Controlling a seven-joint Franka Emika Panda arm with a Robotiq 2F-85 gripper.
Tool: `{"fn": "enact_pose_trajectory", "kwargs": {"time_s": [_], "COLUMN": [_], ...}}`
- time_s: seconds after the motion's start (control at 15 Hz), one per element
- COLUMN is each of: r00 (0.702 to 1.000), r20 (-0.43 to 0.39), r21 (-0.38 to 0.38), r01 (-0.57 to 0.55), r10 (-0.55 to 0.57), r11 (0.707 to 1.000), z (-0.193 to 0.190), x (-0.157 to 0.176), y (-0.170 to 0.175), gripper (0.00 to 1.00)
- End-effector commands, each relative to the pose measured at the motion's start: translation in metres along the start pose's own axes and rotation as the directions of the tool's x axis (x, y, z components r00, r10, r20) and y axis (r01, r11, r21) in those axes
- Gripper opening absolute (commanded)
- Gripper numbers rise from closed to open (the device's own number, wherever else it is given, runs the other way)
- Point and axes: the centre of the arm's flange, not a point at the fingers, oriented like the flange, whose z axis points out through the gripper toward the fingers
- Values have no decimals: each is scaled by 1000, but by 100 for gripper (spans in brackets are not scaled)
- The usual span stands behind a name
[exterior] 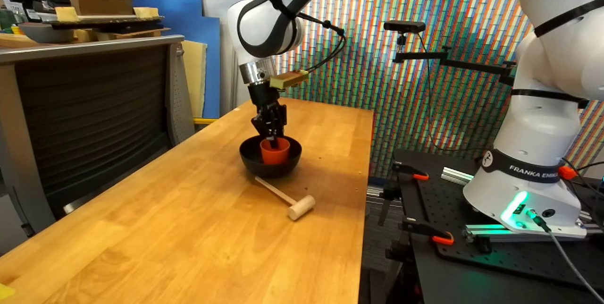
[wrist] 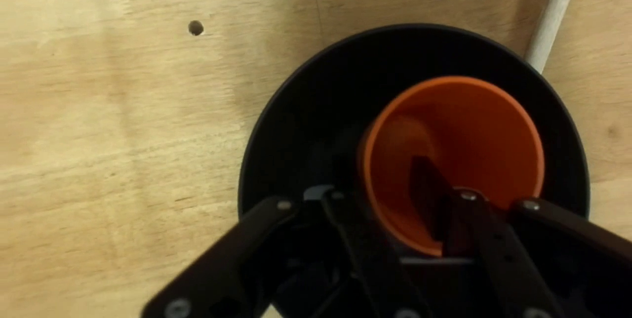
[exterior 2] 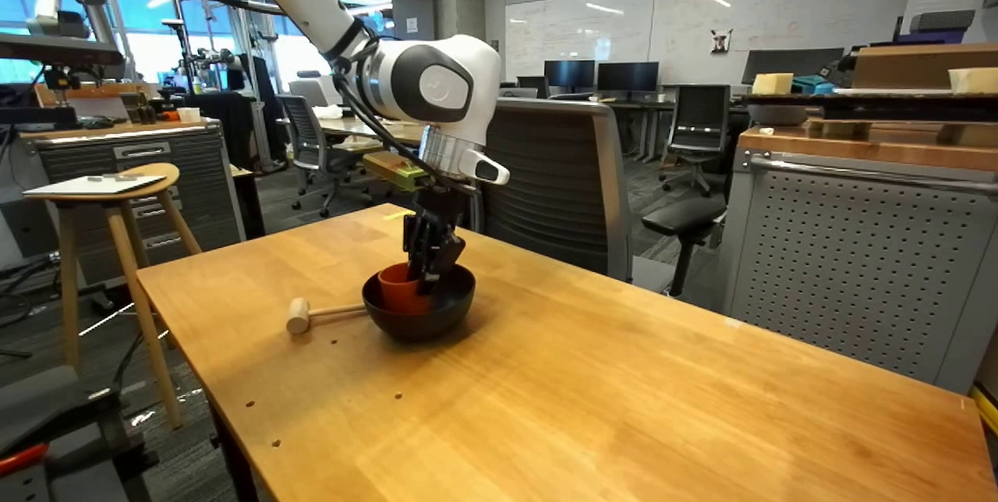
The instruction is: Put the orange cup in the black bowl
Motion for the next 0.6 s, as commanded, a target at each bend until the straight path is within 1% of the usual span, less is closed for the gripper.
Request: {"fn": "enact_pose_trajectory", "kwargs": {"time_s": [0.0,0.07,0.27,0.33,0.47,0.53], "r00": [996,992,976,968,954,949], "r20": [-92,-121,-205,-237,-282,-302], "r21": [-22,-27,-75,-91,-110,-102], "r01": [21,32,57,63,77,66], "r10": [-23,-35,-72,-83,-105,-94], "r11": [1000,999,996,994,991,993], "z": [-51,-69,-121,-137,-163,-173], "x": [-22,-33,-67,-80,-105,-117], "y": [-4,-4,-3,-2,-1,0], "gripper": [70,77,98,100,100,100]}}
